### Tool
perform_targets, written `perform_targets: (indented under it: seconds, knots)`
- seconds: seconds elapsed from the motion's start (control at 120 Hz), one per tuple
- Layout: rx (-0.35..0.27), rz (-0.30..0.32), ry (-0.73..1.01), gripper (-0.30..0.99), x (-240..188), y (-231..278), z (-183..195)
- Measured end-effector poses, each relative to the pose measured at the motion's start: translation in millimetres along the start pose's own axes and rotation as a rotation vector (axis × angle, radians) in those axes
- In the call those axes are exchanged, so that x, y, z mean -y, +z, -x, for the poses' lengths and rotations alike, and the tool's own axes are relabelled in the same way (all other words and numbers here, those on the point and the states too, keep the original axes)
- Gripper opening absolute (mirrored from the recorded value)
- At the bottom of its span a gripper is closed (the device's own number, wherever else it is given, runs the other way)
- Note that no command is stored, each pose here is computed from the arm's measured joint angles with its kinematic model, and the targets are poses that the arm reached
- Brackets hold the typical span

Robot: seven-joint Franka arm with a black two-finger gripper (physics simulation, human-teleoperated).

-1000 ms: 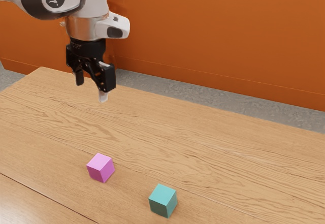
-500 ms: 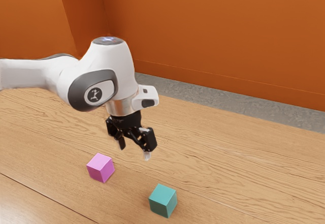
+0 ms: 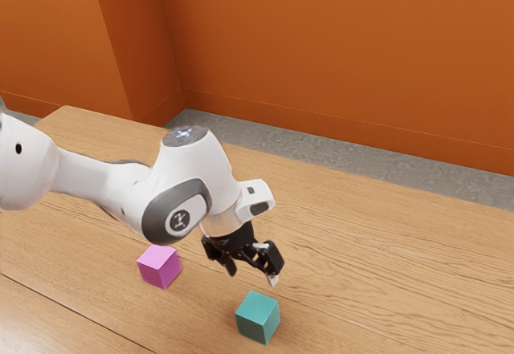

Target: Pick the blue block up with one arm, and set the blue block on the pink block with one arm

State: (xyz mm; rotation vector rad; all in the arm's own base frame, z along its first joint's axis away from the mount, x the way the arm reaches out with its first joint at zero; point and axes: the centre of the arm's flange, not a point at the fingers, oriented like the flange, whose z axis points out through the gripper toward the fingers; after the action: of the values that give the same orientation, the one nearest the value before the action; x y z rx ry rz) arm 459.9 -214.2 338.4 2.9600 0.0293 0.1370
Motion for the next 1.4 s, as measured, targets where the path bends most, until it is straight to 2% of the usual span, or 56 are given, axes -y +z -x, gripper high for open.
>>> perform_targets:
  seconds: [0.083, 0.233, 0.383, 0.642, 0.758, 0.967, 1.4]
  knots:
    - [0.048, -0.014, -0.006, 0.69, 2, 20, -1]
    - [0.06, -0.015, 0.008, 0.69, -12, 20, -1]
    - [0.098, -0.03, 0.014, 0.69, -22, 26, 10]
    - [0.178, -0.067, -0.047, 0.67, -7, 48, 13]
    - [0.196, -0.078, -0.057, 0.66, -6, 55, 15]
    - [0.195, -0.096, -0.052, 0.65, -6, 65, 13]
    - [0.163, -0.077, -0.045, 0.62, -9, 78, 6]
